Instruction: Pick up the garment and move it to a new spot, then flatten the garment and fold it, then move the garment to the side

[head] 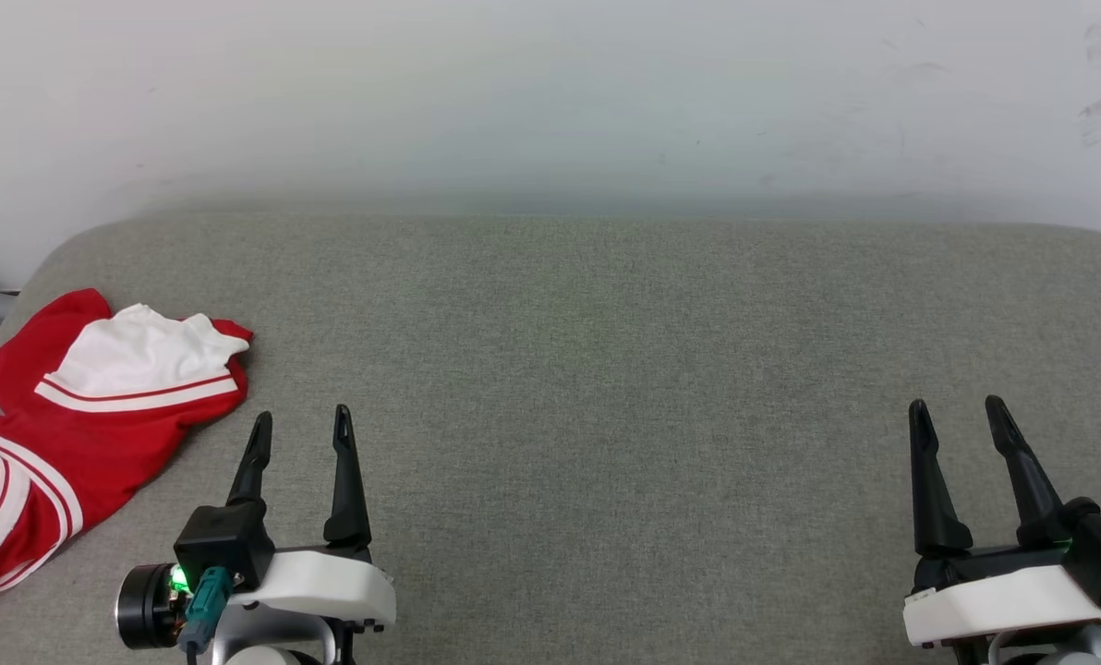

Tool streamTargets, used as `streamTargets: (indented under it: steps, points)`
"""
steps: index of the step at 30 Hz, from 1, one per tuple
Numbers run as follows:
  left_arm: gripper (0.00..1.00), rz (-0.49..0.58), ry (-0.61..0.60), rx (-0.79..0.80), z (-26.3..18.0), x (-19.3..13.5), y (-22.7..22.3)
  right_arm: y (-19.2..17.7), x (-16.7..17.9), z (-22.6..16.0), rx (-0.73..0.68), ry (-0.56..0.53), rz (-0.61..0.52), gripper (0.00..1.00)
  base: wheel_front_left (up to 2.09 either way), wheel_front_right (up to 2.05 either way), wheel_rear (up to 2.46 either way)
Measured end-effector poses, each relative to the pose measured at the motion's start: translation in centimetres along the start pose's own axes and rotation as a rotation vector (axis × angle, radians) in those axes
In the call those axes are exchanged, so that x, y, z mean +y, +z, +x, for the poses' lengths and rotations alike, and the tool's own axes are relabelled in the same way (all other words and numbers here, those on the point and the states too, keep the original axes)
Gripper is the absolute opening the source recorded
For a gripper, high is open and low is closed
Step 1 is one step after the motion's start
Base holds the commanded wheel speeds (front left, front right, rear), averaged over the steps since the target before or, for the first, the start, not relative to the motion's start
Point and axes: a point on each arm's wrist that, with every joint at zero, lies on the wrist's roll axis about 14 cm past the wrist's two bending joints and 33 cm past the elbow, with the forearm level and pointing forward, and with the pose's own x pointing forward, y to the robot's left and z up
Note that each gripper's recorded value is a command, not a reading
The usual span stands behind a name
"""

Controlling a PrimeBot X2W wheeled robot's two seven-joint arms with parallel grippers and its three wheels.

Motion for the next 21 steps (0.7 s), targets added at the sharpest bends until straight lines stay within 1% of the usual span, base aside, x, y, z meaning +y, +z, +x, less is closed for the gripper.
streamTargets:
  steps: [9, 21]
  points:
    - [1.00, 0.036, -0.010, 0.002, -0.04, 0.06, -0.36, -0.51, -0.14, -0.14, 0.008, -0.004, -0.003, 1.00, 0.00, 0.00, 0.00]
    - [1.00, 0.034, -0.008, 0.017, -0.26, 0.37, -0.86, -0.93, -0.01, -0.19, 0.020, -0.002, 0.010, 1.00, 0.00, 0.00, 0.00]
